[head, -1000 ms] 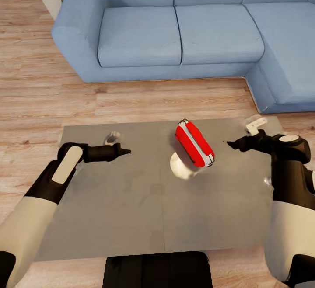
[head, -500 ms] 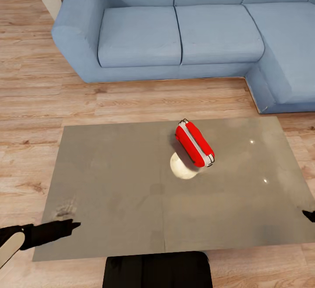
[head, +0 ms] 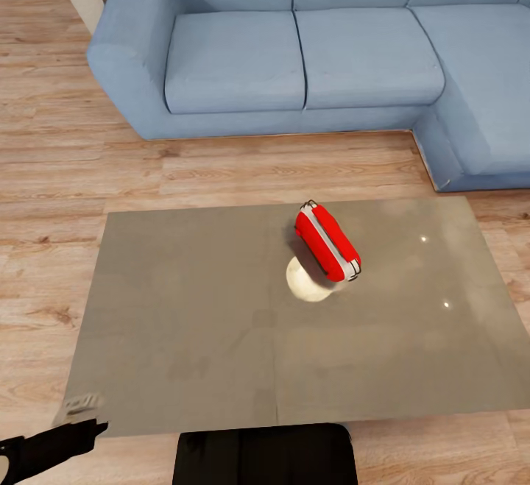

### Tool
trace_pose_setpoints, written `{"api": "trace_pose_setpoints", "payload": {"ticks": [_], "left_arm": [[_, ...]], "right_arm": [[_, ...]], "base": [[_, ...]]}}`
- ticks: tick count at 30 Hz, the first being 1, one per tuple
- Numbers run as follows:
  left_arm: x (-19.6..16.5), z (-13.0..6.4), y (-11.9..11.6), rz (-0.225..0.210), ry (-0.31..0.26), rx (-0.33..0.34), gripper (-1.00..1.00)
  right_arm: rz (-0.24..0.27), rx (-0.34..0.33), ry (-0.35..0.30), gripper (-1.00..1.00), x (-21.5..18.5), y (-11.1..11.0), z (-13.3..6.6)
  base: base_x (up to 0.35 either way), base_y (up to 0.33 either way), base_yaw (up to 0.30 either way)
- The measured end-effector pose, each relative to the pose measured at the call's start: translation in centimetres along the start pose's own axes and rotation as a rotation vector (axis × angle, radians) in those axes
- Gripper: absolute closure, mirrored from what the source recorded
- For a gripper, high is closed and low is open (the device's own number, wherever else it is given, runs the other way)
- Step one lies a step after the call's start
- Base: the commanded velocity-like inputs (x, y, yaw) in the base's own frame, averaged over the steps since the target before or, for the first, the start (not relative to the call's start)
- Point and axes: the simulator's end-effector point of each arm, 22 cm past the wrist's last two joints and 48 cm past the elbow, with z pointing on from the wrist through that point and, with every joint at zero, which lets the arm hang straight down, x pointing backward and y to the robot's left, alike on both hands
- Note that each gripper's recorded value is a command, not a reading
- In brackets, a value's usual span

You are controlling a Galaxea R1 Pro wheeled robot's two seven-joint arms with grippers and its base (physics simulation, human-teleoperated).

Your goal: Turn on the radio receiver that's on the table in the living room.

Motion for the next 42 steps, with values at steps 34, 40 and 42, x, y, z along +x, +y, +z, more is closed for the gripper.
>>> {"api": "trace_pose_setpoints", "payload": {"ticks": [34,40,42], "left_arm": [[-1.2,-1.3,-0.1,0.013,-0.040,-0.003,1.00],[-1.5,-1.5,-0.2,0.014,-0.048,-0.001,1.00],[-1.6,-1.6,-0.3,0.015,-0.052,0.000,1.00]], "right_arm": [[0.050,-0.078,-0.025,-1.00,5.1,5.0,-0.4],[0.041,-0.105,-0.002,-1.00,6.7,5.9,0.0],[0.046,-0.106,0.001,-1.00,7.1,5.9,0.0]], "base": [[-0.169,0.000,0.000],[-0.290,0.000,0.000],[-0.085,0.000,0.000]]}}
